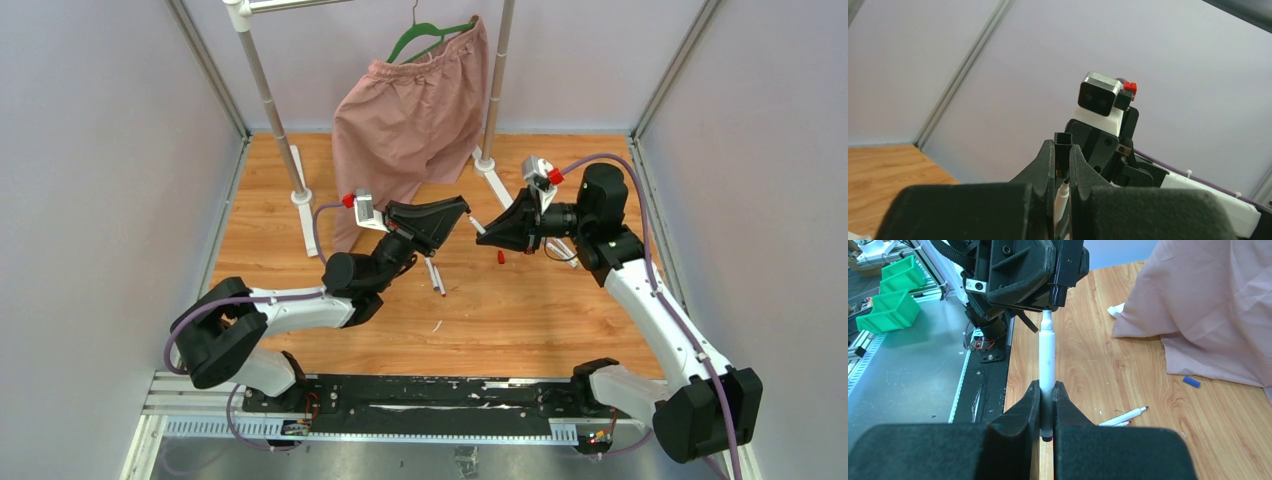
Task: Insert the pens into the pen caps
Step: Insert the pen cap onto the pen.
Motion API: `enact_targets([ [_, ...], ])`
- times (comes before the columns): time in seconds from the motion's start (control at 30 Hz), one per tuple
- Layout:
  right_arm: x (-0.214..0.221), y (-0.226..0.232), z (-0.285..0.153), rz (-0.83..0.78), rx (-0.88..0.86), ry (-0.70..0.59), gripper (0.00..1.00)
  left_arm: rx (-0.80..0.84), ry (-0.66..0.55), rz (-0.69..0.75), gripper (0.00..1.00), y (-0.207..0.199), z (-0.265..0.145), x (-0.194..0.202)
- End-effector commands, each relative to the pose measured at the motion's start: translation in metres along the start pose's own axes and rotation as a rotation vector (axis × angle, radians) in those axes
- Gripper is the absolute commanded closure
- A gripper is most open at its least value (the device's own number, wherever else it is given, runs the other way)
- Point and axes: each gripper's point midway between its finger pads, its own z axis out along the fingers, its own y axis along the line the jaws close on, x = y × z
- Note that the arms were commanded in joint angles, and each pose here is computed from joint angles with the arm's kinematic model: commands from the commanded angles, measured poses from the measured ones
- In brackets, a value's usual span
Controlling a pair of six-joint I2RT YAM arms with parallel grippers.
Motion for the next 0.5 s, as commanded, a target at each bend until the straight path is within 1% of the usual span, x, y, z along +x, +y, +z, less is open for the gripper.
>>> enact_targets([
  [0.0, -0.0141, 0.0007, -0.0048, -0.010, 0.029, -0.012, 1.00, 0.028, -0.031, 0.010, 1.00, -0.0055, 0.0036, -0.0090],
  [0.2, -0.0143, -0.0030, -0.0066, -0.006, 0.050, -0.013, 1.00, 0.028, -0.036, 0.019, 1.00, -0.0062, 0.0025, -0.0111],
  [0.47, -0.0151, 0.0001, -0.0065, -0.009, 0.033, -0.013, 1.00, 0.031, -0.033, 0.014, 1.00, -0.0066, 0.0030, -0.0102],
])
